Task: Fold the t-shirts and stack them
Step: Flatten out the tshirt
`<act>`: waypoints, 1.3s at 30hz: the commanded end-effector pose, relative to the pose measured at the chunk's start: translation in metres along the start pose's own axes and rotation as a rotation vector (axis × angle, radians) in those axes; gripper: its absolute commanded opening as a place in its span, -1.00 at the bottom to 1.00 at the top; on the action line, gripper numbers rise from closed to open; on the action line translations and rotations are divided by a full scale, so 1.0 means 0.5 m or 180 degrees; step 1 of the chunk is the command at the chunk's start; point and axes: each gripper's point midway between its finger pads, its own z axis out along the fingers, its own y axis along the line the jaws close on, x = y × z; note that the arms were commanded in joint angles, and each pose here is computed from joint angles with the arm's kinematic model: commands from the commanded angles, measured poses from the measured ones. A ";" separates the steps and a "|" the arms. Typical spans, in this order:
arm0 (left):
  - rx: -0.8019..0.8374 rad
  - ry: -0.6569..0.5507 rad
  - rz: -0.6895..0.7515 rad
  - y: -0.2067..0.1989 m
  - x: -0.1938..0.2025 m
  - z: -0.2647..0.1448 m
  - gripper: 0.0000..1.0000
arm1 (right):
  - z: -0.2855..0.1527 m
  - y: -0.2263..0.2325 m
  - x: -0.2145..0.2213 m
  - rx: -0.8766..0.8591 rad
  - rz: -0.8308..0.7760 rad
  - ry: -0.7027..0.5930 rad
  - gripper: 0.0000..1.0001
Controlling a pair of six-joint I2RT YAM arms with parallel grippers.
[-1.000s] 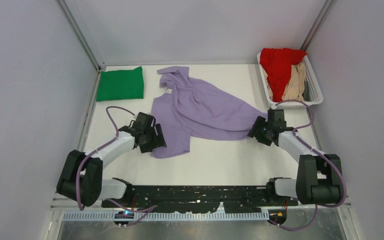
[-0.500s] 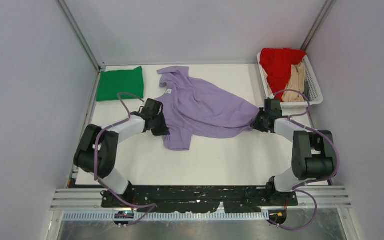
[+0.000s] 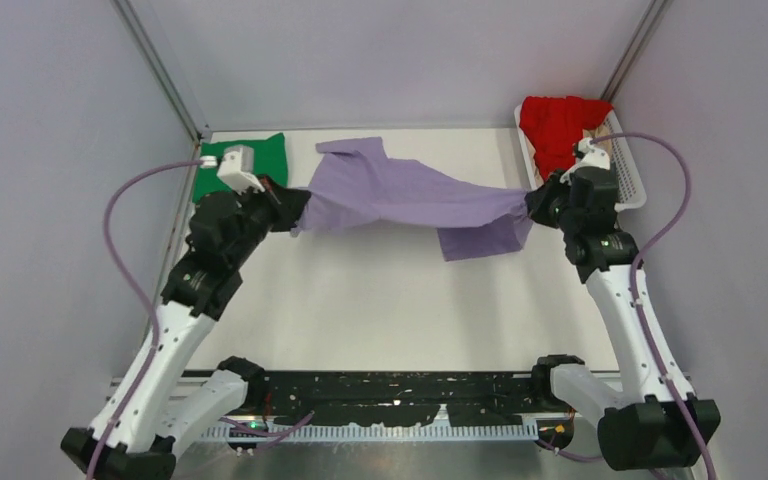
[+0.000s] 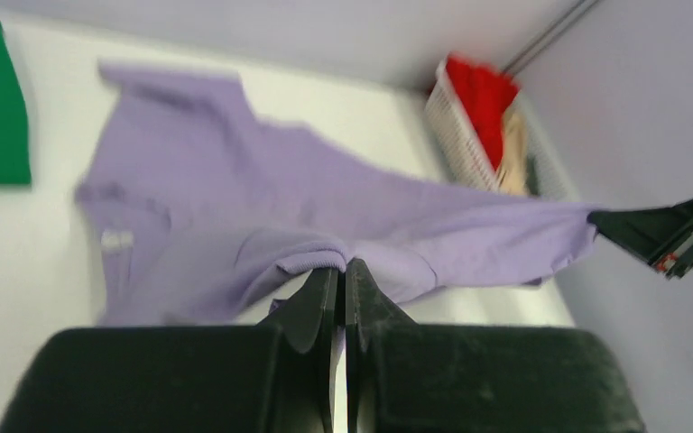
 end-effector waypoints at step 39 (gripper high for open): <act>-0.1785 -0.0869 0.1238 0.125 -0.319 0.135 -0.87 | -0.081 0.057 -0.115 -0.0284 -0.0185 -0.0445 -0.87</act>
